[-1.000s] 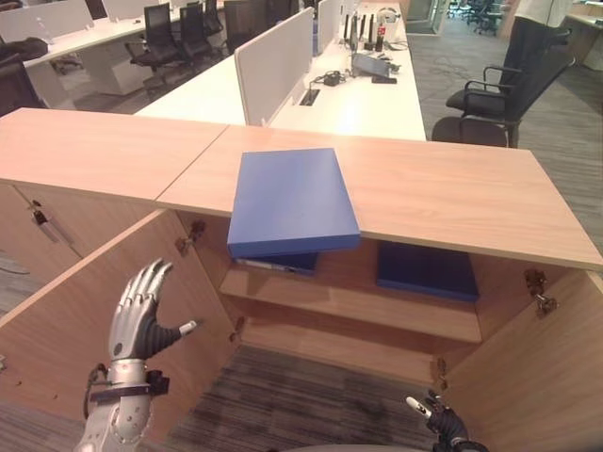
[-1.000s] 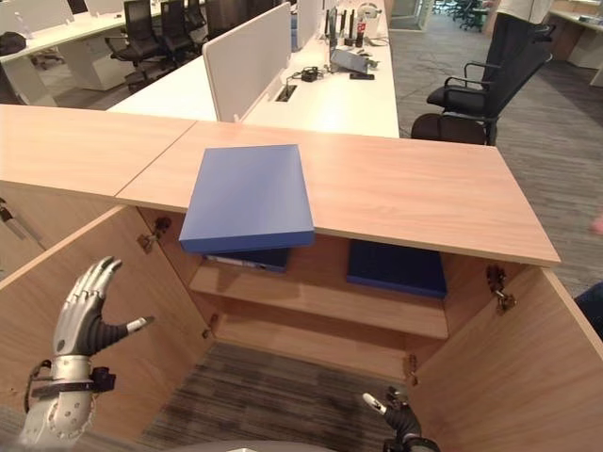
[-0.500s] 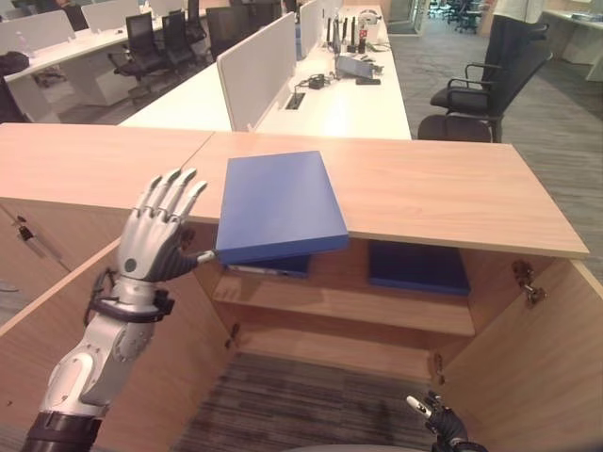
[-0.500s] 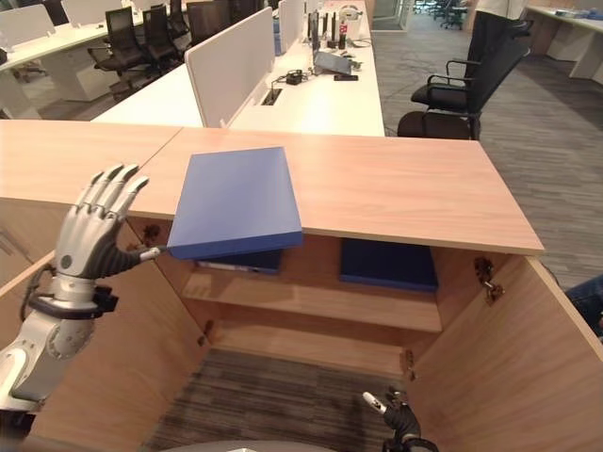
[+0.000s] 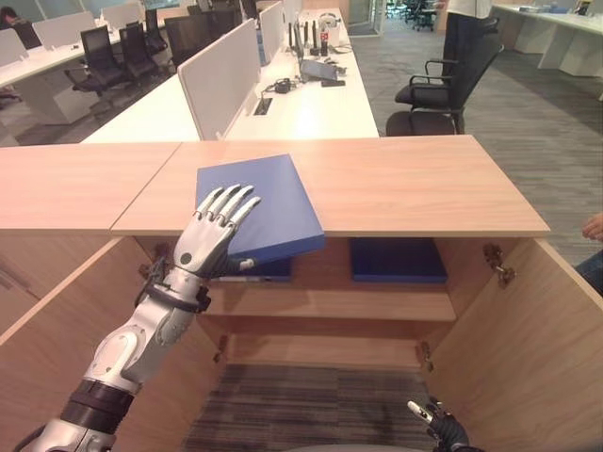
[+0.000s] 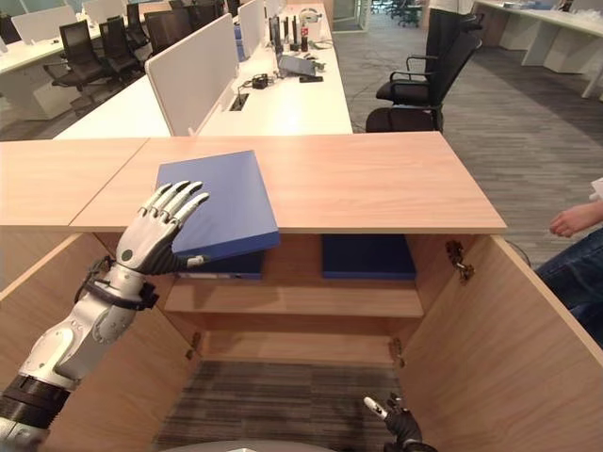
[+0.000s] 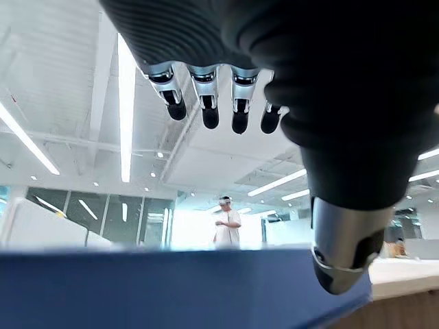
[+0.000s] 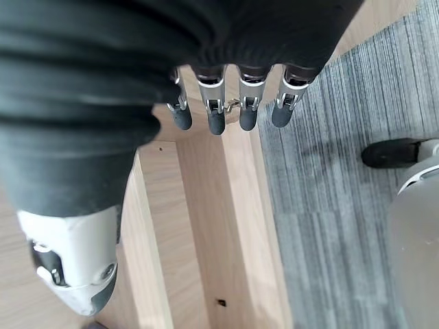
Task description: Put the empty folder in the office cabinet
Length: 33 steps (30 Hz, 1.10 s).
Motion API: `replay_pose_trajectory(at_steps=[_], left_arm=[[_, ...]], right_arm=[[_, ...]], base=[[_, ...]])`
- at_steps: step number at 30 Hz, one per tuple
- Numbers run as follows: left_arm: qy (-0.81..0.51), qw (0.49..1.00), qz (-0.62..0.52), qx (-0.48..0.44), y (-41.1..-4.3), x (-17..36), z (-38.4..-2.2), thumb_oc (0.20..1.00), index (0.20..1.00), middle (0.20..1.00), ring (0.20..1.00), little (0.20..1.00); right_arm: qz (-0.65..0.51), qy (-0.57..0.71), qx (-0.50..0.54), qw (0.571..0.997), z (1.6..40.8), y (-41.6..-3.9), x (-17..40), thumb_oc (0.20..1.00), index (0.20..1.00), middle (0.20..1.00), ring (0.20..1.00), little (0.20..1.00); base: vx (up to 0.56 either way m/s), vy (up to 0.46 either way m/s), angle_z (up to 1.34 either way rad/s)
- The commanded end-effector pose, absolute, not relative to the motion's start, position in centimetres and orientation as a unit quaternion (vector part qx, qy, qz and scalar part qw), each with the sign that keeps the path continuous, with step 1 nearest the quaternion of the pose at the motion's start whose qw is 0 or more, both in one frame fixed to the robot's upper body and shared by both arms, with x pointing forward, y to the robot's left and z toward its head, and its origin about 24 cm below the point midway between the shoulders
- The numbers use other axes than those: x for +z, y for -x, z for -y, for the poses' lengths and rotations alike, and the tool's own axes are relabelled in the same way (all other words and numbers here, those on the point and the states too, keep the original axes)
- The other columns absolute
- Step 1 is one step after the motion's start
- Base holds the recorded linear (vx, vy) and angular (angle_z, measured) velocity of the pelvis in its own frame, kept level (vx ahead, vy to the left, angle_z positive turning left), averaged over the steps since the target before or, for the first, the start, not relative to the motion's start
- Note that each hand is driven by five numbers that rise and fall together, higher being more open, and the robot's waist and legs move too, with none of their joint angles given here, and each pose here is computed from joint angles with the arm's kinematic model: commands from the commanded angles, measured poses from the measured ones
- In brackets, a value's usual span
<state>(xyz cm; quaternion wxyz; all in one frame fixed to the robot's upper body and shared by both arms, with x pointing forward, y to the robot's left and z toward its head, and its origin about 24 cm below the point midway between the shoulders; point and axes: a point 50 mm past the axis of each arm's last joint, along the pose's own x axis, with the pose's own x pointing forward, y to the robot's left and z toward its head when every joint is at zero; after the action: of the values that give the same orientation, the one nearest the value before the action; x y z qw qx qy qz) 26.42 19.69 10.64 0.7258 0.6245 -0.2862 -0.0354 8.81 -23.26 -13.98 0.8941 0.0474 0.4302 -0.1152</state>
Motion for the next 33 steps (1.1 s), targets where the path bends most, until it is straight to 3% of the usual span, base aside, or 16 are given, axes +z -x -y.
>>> replay_pose_trajectory(at_steps=[1, 33], left_arm=[[-0.608, 0.728, 0.318, 0.007, -28.5, 13.5, -19.5, 1.0, 1.0, 1.0, 1.0, 1.0], [-0.679, 0.699, 0.222, 0.023, -31.4, 11.0, -21.3, 1.0, 1.0, 1.0, 1.0, 1.0]], right_arm=[[-0.389, -0.069, -0.122, 0.91, 22.9, -11.4, -13.3, 1.0, 1.0, 1.0, 1.0, 1.0], [-0.356, -0.227, -0.228, 0.877, 23.6, -10.9, -13.6, 1.0, 1.0, 1.0, 1.0, 1.0]], base=[[0.01, 0.01, -0.04], [0.0, 0.004, -0.02]])
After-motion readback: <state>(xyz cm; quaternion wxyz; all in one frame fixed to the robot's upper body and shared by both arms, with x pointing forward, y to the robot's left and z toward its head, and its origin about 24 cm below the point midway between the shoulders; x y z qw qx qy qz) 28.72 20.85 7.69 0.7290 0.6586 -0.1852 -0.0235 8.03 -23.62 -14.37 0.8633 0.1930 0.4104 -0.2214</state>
